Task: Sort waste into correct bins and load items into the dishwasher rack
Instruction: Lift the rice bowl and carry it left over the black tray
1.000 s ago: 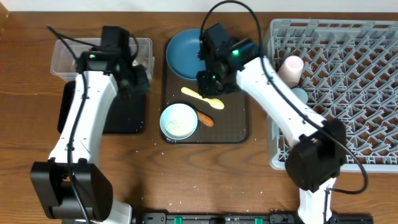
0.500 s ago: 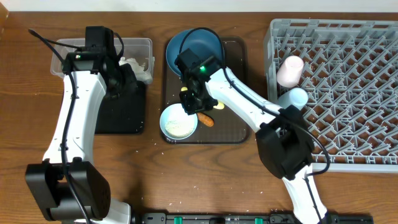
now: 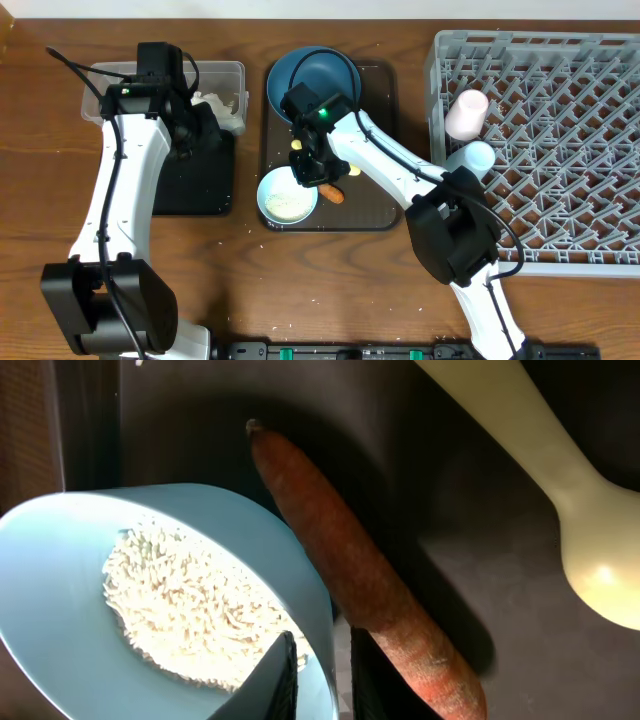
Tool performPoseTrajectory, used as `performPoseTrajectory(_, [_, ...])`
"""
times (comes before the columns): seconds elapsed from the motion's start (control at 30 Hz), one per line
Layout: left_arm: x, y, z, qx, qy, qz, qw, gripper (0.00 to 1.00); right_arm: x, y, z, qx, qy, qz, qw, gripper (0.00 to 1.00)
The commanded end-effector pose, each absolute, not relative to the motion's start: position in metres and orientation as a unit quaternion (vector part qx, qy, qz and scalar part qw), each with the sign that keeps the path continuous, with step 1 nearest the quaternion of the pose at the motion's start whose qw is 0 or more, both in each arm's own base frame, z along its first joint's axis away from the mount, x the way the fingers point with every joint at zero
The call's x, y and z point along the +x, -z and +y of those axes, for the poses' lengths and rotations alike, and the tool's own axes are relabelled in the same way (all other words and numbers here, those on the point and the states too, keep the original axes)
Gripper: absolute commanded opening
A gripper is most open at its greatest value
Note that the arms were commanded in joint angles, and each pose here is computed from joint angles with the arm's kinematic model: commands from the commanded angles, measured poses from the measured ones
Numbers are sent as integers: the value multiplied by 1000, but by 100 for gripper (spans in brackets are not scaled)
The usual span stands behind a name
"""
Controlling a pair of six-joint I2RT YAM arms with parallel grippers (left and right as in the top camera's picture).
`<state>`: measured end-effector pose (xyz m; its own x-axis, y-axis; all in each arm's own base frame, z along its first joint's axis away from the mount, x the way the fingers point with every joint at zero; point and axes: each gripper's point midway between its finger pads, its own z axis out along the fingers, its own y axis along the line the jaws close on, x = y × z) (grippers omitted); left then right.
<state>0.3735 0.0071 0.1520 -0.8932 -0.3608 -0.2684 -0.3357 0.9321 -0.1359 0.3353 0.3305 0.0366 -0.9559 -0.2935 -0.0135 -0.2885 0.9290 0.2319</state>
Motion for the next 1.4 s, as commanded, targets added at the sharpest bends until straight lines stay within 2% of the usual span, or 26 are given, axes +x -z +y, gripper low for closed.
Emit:
performPoseTrajectory(0.0, [375, -154, 10, -183, 39, 971, 148, 34, 321, -29, 339, 161, 113, -980, 21, 9])
performPoseTrajectory(0.03, [375, -154, 10, -183, 39, 971, 148, 36, 321, -29, 339, 163, 110, -980, 20, 2])
performPoseTrajectory(0.07, [375, -154, 10, -183, 39, 971, 148, 37, 321, -28, 339, 163, 109, -980, 18, 1])
performPoseTrajectory(0.37, [375, -154, 9, -183, 39, 971, 148, 39, 333, -36, 328, 147, 110, -983, 12, 1])
performPoseTrajectory(0.47, [375, -154, 9, -183, 39, 971, 148, 44, 344, -58, 319, 144, 118, -983, -5, 1])
performPoseTrajectory(0.73, [375, -154, 10, -184, 39, 971, 149, 47, 372, -132, 288, 141, 150, -975, -84, 1])
performPoseTrajectory(1.17, [378, -155, 15, -191, 39, 968, 156, 47, 382, -140, 312, 156, 152, -966, -137, 1])
performPoseTrajectory(1.37, [375, -174, 50, -265, 40, 946, 181, 47, 389, -149, 337, 166, 141, -956, -196, 1])
